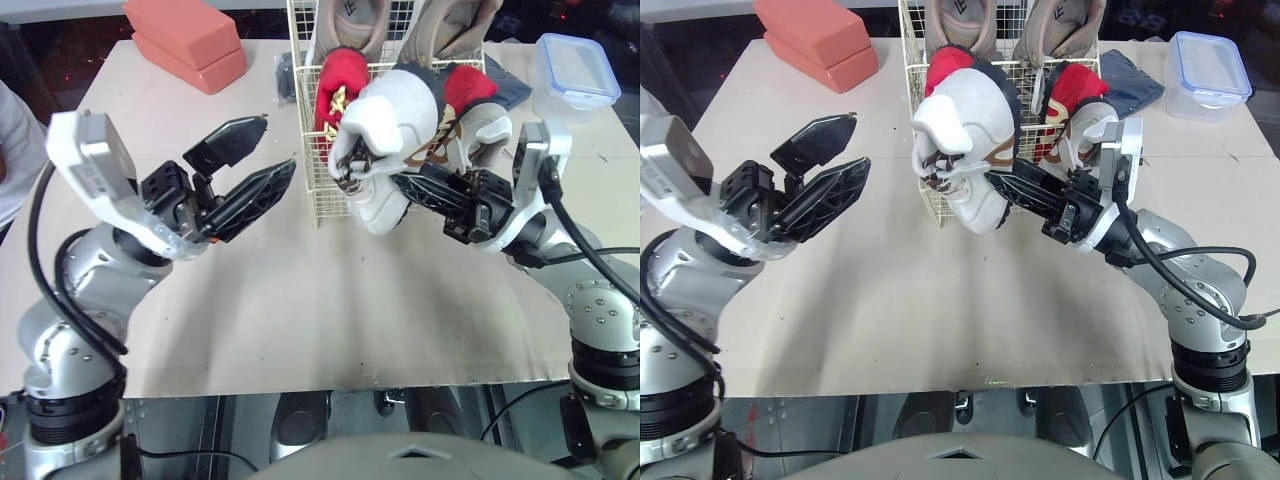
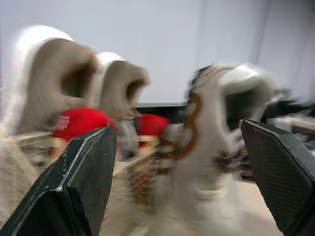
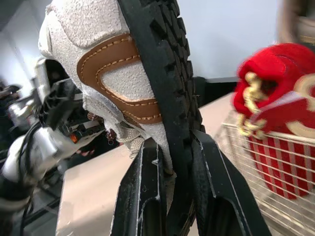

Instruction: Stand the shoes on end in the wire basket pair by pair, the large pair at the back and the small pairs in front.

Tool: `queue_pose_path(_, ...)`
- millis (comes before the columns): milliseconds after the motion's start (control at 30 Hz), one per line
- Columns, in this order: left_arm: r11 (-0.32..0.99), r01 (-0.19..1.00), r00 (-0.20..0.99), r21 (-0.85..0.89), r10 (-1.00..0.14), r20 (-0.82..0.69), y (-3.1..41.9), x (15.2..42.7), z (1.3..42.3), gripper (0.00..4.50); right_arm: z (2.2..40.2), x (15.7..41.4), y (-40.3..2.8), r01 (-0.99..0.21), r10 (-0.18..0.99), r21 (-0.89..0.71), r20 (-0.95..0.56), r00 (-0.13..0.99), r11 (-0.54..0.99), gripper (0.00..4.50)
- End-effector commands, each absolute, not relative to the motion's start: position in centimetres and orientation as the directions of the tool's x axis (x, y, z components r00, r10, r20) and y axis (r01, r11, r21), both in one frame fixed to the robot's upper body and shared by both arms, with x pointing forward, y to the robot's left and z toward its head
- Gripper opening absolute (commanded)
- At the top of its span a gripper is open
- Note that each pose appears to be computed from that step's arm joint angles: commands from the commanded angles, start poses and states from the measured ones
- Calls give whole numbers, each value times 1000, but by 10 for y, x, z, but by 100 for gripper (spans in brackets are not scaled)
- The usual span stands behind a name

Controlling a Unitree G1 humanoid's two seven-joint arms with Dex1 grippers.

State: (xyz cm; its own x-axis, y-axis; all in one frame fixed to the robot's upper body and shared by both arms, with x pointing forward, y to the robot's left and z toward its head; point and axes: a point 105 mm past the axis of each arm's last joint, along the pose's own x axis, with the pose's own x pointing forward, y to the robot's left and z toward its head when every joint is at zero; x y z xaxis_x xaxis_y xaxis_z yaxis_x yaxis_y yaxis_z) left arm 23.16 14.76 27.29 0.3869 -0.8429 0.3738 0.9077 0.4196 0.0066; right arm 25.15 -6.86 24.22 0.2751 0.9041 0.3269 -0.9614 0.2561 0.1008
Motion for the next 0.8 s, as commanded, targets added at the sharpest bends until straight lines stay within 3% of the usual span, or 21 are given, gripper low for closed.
queue_pose_path(33, 292, 956, 272, 11, -905, 328, 142, 225, 278, 441, 252, 233, -63, -992, 929, 26, 348, 126, 125, 0)
queue_pose_path(200, 179, 983, 165, 37, -954, 250, 136, 233, 276, 441, 252, 222, -54, -1000, 950, 20, 312, -6, -13, 0)
queue_pose_path(500, -137, 990, -140, 32, -985, 105, 116, 230, 276, 441, 253, 214, -45, -988, 958, 4, 244, -151, -157, 0)
queue_pose_path(633, -249, 969, -249, 8, -967, 62, 108, 223, 271, 441, 253, 211, -43, -982, 954, 11, 238, -181, -190, 0)
queue_pose_path(800, -301, 954, -301, 13, -953, 31, 101, 224, 267, 441, 251, 210, -43, -980, 956, 32, 229, -185, -198, 0)
